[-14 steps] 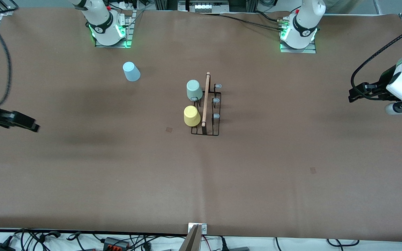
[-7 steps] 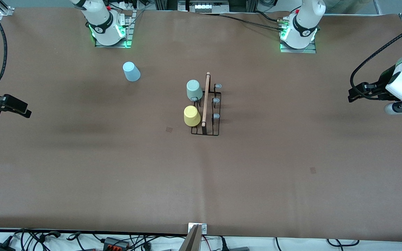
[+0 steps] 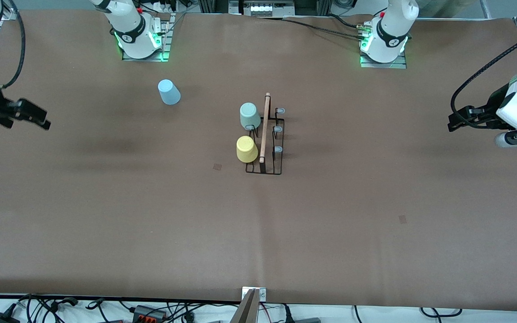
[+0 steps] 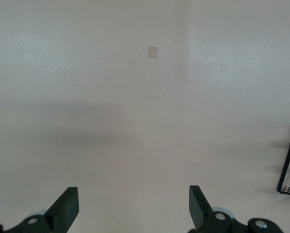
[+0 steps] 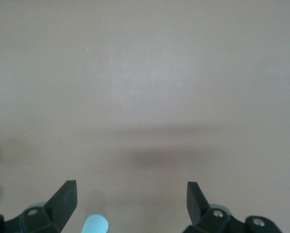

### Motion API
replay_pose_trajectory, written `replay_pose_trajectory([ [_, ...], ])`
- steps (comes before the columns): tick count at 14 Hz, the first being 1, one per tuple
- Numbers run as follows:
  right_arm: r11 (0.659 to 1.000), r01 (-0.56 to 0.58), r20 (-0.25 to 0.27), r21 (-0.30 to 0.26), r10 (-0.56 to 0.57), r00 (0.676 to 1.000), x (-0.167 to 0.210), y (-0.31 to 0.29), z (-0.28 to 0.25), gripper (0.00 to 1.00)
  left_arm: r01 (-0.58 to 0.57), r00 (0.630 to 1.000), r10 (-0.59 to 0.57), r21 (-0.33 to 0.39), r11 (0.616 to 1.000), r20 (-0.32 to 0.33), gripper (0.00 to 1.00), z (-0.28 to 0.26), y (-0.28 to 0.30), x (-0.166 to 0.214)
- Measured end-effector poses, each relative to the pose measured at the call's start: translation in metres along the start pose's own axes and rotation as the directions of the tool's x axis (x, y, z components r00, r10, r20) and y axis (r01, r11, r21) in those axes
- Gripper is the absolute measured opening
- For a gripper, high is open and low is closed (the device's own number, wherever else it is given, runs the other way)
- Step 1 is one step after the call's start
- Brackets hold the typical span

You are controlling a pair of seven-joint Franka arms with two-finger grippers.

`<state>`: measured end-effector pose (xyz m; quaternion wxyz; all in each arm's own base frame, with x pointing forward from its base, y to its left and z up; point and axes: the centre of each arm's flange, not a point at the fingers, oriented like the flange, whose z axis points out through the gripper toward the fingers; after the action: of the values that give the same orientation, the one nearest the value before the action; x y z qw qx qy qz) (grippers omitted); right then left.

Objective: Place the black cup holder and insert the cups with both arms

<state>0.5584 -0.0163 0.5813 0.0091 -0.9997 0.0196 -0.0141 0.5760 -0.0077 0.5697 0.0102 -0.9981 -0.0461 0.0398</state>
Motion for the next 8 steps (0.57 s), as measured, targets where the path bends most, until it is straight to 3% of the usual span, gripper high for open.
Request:
replay_pose_trajectory([
  [8,1.0,0.02,0.008,0.001,-0.02,1.0,-0.0159,0.0036,-0.0104,1.0,-0.002,1.0,0.002,0.0,1.0,-0.004,1.0,-0.0019,0.0008,-0.0009],
])
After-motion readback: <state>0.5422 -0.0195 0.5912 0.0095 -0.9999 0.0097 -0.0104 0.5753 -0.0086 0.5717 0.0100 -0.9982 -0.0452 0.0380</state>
